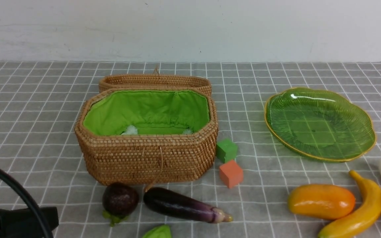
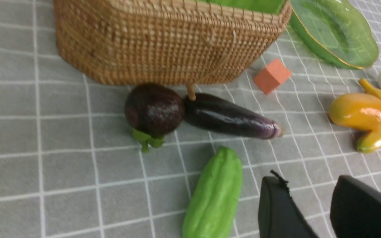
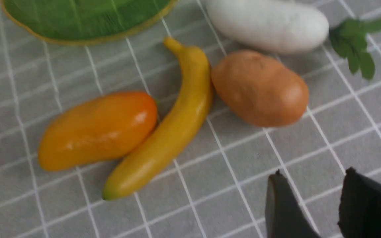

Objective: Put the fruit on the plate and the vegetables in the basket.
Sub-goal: Use the right arm to grab a potato and put it into the left basket

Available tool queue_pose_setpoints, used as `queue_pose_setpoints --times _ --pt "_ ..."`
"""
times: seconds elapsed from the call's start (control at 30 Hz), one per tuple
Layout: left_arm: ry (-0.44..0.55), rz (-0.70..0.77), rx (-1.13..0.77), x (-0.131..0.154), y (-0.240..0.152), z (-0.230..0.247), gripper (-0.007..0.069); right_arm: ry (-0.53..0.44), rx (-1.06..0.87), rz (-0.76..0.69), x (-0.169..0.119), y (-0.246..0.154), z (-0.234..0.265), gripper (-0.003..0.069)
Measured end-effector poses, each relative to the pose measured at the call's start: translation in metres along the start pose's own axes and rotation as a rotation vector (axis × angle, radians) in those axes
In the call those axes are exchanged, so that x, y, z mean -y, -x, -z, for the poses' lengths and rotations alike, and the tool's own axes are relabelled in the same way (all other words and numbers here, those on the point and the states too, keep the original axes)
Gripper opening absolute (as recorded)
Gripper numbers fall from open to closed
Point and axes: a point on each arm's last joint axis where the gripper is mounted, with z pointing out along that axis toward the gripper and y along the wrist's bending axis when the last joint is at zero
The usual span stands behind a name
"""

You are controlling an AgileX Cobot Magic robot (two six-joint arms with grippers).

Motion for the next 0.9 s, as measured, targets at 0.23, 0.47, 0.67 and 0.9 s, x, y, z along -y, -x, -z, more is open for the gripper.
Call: queue_pose_setpoints --times 0.23,0.47,0.67,0.9 --pt "-0.003 0.008 -0.009 0.000 -0.001 -0.001 0.0239 -0.078 -0.169 0.015 -0.024 0.050 -0.034 0.0465" --pt "0.001 0.008 -0.040 0.000 -0.003 -0.001 0.0239 -0.177 -0.312 0.115 -0.024 0.071 -0.089 0.0646" --pt "0.003 0.009 -0.066 0.000 -0.006 0.000 0.0239 -0.144 -0.388 0.143 -0.006 0.077 -0.130 0.0637" --pt "0.005 0.007 -0.071 0.000 -0.006 0.000 0.0239 -0.065 -0.477 0.153 0.010 0.077 -0.168 0.0619"
